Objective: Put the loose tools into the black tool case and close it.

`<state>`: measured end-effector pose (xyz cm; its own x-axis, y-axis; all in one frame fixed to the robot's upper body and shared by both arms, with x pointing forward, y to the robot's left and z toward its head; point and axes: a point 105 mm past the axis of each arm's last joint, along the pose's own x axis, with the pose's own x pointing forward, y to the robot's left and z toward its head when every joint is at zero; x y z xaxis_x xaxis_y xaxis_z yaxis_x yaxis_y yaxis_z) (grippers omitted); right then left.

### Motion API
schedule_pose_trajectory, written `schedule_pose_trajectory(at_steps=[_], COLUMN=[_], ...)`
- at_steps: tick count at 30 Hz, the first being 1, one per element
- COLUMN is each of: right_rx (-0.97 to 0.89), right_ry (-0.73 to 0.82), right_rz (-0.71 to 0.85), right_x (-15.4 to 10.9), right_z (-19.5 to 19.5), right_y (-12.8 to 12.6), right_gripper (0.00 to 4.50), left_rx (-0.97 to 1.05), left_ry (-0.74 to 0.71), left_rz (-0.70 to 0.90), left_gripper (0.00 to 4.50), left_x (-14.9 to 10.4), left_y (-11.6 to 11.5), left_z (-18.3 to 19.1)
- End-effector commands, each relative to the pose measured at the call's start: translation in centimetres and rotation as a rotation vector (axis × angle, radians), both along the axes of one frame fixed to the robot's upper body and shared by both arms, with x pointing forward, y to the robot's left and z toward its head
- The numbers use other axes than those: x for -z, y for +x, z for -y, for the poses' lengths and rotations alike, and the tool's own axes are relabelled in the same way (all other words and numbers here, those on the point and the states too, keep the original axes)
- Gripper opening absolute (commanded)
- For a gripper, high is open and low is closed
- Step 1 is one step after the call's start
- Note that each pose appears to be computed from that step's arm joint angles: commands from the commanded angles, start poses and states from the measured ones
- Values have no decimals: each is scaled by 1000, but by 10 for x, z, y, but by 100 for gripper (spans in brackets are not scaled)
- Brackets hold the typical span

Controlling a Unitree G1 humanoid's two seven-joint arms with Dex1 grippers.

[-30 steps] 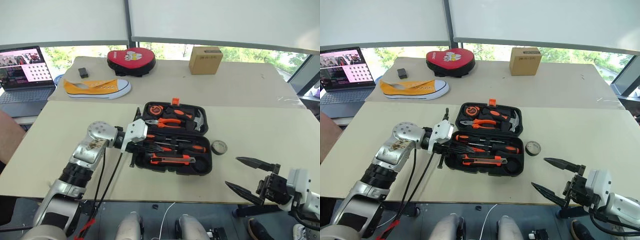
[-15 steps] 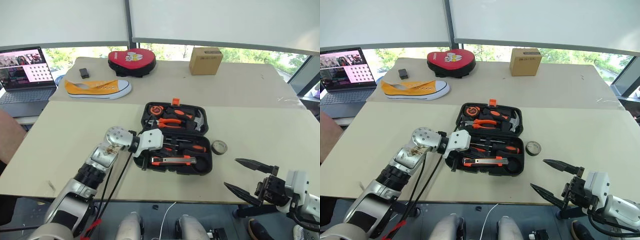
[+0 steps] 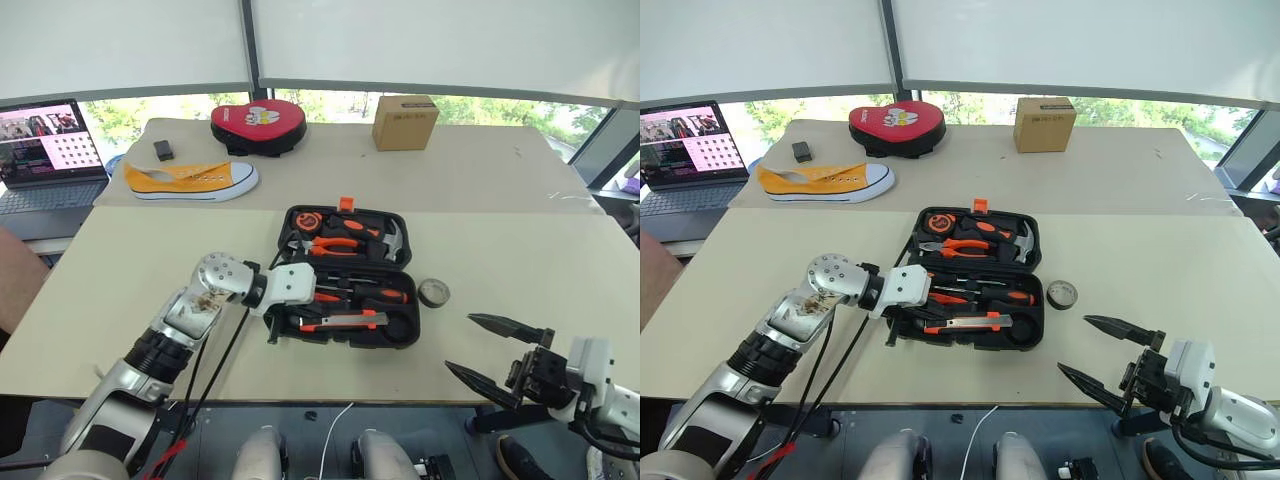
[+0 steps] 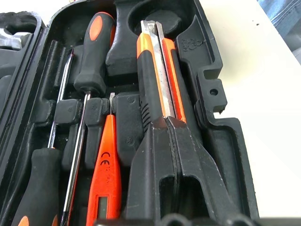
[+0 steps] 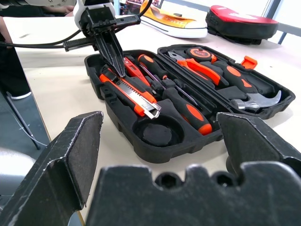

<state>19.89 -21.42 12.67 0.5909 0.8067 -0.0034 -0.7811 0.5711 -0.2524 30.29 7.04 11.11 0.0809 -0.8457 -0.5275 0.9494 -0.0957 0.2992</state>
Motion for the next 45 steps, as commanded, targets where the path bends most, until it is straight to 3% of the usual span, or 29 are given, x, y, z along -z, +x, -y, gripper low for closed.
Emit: schedule_pose_trajectory(at_steps=[1, 8, 15, 23, 32, 45], right_rx=[-1, 0, 5, 4, 0, 3], right_ry=[0, 1, 3, 5, 11, 27], right_rz=[31, 29, 25, 16, -1, -36], right_x=[-8, -7, -5, -4, -3, 1], right_z=[-2, -3, -4, -3, -2, -3], right_y=[1, 1, -1, -2, -3, -7], right_gripper=[450, 450, 450, 450, 450, 450], left_rx=[8, 70, 13, -143, -234, -346], left_ry=[-112, -135, 16, 122, 135, 213], left_rz=[-8, -1, -5, 23, 66, 26], left_gripper=[3, 3, 3, 3, 3, 3], left_x=[-19, -25, 8, 20, 7, 32], left_y=[-1, -11, -12, 4, 6, 4], left_z=[-2, 14, 13, -5, -17, -50])
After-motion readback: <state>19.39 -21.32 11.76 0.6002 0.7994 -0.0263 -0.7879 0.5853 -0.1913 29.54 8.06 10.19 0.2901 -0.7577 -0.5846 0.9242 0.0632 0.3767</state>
